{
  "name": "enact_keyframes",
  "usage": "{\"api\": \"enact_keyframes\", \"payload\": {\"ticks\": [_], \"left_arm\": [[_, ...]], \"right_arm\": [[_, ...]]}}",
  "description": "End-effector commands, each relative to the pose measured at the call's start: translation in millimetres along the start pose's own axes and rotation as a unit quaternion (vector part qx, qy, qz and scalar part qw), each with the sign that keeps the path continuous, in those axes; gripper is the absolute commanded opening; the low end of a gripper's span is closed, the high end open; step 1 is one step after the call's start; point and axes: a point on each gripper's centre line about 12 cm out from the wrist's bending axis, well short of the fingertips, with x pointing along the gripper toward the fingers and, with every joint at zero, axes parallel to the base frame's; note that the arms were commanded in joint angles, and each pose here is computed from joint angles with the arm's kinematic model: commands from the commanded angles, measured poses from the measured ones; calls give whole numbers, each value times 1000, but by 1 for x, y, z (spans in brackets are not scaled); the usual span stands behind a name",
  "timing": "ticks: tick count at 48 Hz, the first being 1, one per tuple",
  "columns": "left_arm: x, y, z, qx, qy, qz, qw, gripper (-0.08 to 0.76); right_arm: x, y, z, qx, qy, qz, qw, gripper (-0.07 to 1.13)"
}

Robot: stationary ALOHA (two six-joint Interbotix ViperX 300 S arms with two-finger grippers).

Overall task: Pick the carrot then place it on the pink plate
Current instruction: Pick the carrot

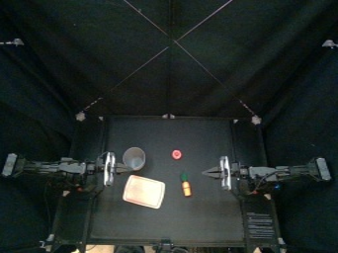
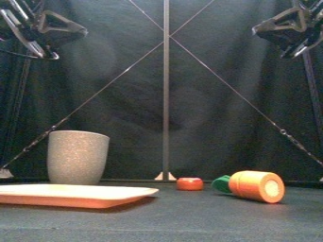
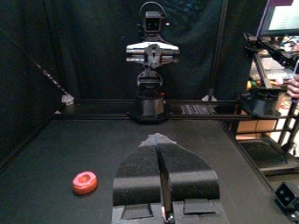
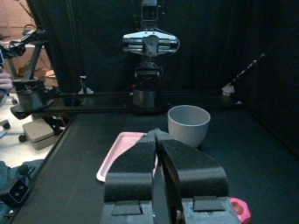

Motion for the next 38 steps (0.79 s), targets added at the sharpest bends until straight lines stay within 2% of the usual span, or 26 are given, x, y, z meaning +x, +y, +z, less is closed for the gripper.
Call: {"api": "enact_keyframes", "payload": {"ticks": [1, 8, 14, 24, 31, 38], "left_arm": [[-3, 3, 9, 3, -23, 7, 1000, -39], [-9, 3, 10, 2, -34, 8, 999, -39], [-14, 3, 11, 2, -40, 8, 999, -39], [-14, 3, 10, 2, -38, 8, 999, -39], [-14, 3, 10, 2, -37, 8, 999, -39], [-14, 3, 9, 2, -35, 7, 999, -39]], "right_arm": [[3, -1, -5, 10, 12, -4, 1000, -19], [8, -1, -23, 62, 60, -9, 996, 28], [14, 4, -42, 145, 127, -15, 981, 64], [17, 8, -67, 229, 196, -33, 953, 147], [20, 8, -83, 264, 224, -49, 937, 335], [28, 8, -100, 284, 256, -66, 922, 609]]}}
